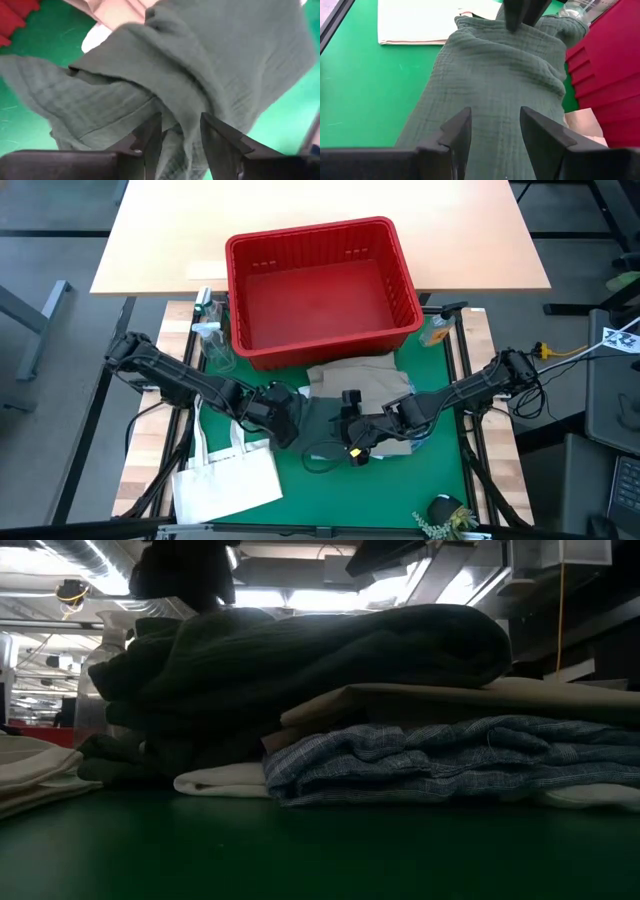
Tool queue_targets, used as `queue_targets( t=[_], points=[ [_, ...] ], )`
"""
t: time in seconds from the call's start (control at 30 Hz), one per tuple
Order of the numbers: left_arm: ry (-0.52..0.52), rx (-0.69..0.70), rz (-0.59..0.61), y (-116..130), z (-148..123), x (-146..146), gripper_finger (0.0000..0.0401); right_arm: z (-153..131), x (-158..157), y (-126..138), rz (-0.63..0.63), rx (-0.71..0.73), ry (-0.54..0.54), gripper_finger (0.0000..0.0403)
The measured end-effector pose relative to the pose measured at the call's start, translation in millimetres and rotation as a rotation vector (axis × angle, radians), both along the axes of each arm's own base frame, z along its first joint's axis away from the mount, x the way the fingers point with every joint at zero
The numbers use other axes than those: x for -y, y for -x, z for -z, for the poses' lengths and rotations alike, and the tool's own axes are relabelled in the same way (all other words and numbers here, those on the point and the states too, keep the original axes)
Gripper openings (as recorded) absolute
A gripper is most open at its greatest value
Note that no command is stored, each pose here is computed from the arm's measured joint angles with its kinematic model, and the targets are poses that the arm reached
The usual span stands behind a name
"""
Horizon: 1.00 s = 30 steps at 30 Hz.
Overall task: Fold Laundry from Bin
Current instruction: Fold the green polo shirt
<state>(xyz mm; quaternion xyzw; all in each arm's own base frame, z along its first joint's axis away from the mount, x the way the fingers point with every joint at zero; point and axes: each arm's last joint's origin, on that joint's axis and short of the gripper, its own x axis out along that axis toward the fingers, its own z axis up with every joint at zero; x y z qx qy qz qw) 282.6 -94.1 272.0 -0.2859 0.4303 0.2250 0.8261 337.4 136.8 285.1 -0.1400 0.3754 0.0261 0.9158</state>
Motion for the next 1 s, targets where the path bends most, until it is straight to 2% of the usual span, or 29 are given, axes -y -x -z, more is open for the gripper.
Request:
queue_targets(
  t=[0.13, 0.23, 0.37, 0.47, 0.53, 0.73, 0.87, 1.0],
  points=[
    [-0.005, -0.027, 0.001, -3.9, 7.4, 1.1, 0.0134, 0.0, 0.0, 0.0, 0.0, -0.001, 0.0, 0.0167],
    [-0.006, -0.016, -0.004, -4.3, 6.3, 0.3, 0.0121, 0.1, 0.0, 0.1, 0.0, -0.001, 0.001, 0.0167],
    [-0.011, -0.01, -0.007, -3.6, 4.9, -0.1, 0.0075, 0.7, 0.2, 0.5, 0.0, -0.008, 0.003, 0.0167],
    [-0.01, -0.012, -0.006, -3.3, 4.8, -0.2, 0.0025, 4.1, 1.3, 3.0, 0.005, -0.05, 0.016, 0.0167],
    [-0.014, -0.021, -0.007, -2.6, 5.3, -0.6, 0.0008, 8.3, 2.1, 4.6, 0.03, -0.087, 0.011, 0.0167],
    [-0.027, -0.099, -0.002, 3.9, 8.4, -2.4, 0.0002, 27.0, 2.7, 5.9, 0.065, -0.21, 0.041, 0.0167],
    [-0.037, -0.188, -0.043, 12.6, 11.7, -5.2, 0.0002, 42.7, 1.4, 2.8, 0.067, -0.278, 0.074, 0.0167],
    [-0.049, -0.259, -0.035, 19.6, 13.4, -5.0, 0.0001, 51.3, 0.5, 0.7, 0.069, -0.308, 0.089, 0.0167]
  ],
)
